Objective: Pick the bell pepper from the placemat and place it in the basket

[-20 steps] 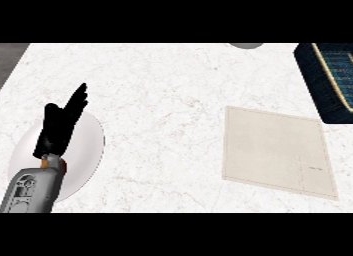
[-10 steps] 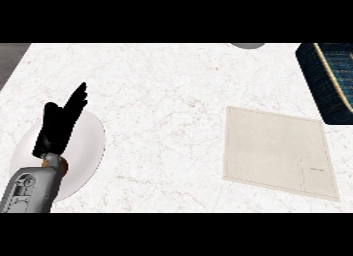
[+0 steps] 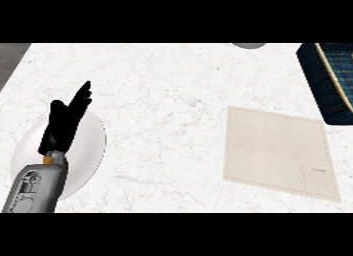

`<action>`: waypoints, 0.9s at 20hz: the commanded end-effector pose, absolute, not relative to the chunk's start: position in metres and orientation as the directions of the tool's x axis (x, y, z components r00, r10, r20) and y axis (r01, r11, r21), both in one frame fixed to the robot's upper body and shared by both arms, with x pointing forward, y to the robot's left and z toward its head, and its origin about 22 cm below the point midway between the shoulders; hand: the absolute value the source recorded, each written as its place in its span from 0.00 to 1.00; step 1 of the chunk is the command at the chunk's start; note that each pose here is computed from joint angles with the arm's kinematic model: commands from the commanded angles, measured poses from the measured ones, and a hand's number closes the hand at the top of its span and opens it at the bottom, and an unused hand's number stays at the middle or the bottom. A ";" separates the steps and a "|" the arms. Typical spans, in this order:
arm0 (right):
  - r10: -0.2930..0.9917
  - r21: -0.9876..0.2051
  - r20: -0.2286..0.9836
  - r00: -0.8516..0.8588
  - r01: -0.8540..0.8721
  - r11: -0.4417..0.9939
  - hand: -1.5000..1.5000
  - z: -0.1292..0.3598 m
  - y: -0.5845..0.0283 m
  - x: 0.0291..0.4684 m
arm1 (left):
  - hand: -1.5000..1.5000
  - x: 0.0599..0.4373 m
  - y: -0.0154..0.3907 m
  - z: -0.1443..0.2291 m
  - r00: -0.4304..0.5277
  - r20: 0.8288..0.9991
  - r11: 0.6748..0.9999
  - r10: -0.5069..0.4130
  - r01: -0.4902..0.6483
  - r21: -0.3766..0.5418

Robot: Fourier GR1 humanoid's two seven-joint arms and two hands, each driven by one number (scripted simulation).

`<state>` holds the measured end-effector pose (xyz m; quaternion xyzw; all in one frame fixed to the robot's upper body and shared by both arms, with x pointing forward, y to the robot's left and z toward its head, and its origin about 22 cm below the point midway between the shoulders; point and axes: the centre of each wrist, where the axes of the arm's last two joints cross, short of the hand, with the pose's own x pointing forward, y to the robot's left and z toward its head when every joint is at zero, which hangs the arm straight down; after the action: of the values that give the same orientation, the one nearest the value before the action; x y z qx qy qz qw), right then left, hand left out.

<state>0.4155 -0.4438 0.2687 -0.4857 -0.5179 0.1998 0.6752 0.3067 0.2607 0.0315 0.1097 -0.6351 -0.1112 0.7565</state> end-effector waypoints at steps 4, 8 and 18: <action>0.711 -0.756 0.639 0.293 0.406 0.513 0.00 0.249 -0.456 0.409 | 0.50 0.301 0.272 0.028 0.170 0.938 0.953 -0.303 0.029 0.302; 0.646 -0.648 0.721 0.250 0.574 0.501 0.00 0.272 -0.466 0.401 | 0.50 0.308 0.265 0.031 0.165 0.938 0.952 -0.304 0.028 0.303; 0.487 -0.512 0.826 0.283 0.738 0.439 0.00 0.293 -0.544 0.331 | 0.50 0.305 0.263 0.035 0.191 0.936 0.954 -0.296 0.005 0.300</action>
<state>0.3614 -0.5149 0.2821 -0.5147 -0.5940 -0.0593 0.6154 0.3053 0.2701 0.0304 0.1157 -0.6319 -0.1041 0.7592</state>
